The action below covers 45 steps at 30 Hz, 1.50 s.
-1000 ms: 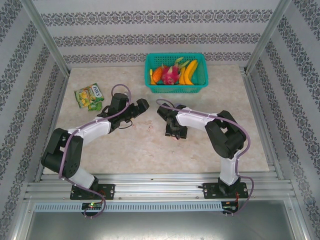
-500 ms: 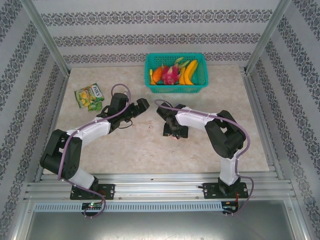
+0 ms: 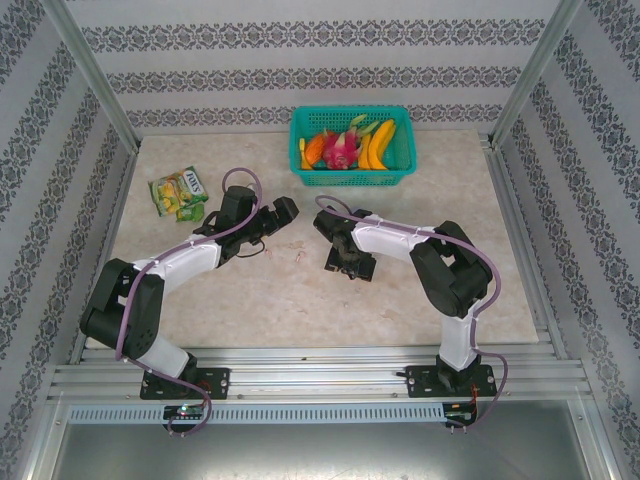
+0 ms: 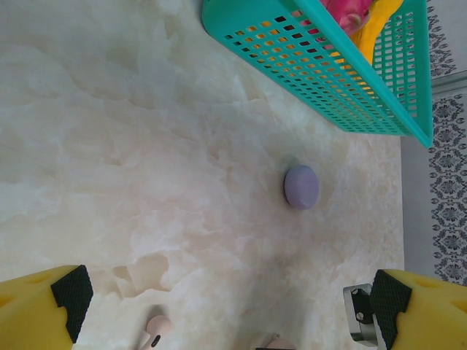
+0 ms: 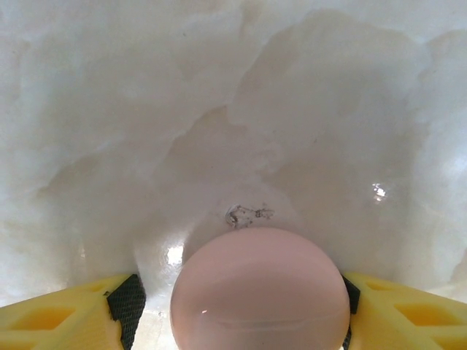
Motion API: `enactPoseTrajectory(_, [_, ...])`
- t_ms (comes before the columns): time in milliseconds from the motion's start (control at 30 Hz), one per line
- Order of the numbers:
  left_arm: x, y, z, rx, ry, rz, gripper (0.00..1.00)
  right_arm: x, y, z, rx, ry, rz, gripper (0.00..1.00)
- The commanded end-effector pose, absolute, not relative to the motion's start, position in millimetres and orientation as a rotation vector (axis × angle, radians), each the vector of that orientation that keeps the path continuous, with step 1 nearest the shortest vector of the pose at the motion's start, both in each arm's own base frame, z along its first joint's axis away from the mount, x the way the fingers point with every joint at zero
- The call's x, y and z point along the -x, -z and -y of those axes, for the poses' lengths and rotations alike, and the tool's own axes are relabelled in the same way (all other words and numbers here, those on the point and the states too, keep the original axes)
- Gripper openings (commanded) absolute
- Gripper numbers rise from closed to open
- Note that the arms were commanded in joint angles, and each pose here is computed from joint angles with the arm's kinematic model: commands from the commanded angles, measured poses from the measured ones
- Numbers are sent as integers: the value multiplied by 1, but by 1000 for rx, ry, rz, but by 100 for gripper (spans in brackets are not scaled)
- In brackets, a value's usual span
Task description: Insert wireless bluetooth earbuds into charging case
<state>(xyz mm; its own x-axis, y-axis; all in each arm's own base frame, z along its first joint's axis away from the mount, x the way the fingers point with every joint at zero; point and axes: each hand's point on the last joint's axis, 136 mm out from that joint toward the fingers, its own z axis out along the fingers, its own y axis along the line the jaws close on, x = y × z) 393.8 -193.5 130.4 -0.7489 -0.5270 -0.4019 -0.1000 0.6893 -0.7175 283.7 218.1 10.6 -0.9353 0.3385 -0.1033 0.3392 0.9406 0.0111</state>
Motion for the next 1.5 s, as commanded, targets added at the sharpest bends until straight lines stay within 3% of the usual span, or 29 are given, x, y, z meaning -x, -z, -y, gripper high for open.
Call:
enactPoseTrajectory(0, [-394,-140,196,451,915,-2280,100,-282,4,-227,-483,-33,-3023,70])
enactPoseTrajectory(400, [-390,-138,195,440,909,-2288,100,-281,9,-223,-352,-44,-3033,61])
enactPoseTrajectory(600, [-384,-137,195,414,897,-2308,100,-282,6,-227,-148,-45,-3027,67])
enactPoseTrajectory(900, [-374,-136,191,395,884,-2320,100,-285,5,-227,87,-21,-2974,66])
enactPoseTrajectory(1467, [-370,-134,185,411,821,-2330,100,-263,16,-231,-69,25,-3014,65])
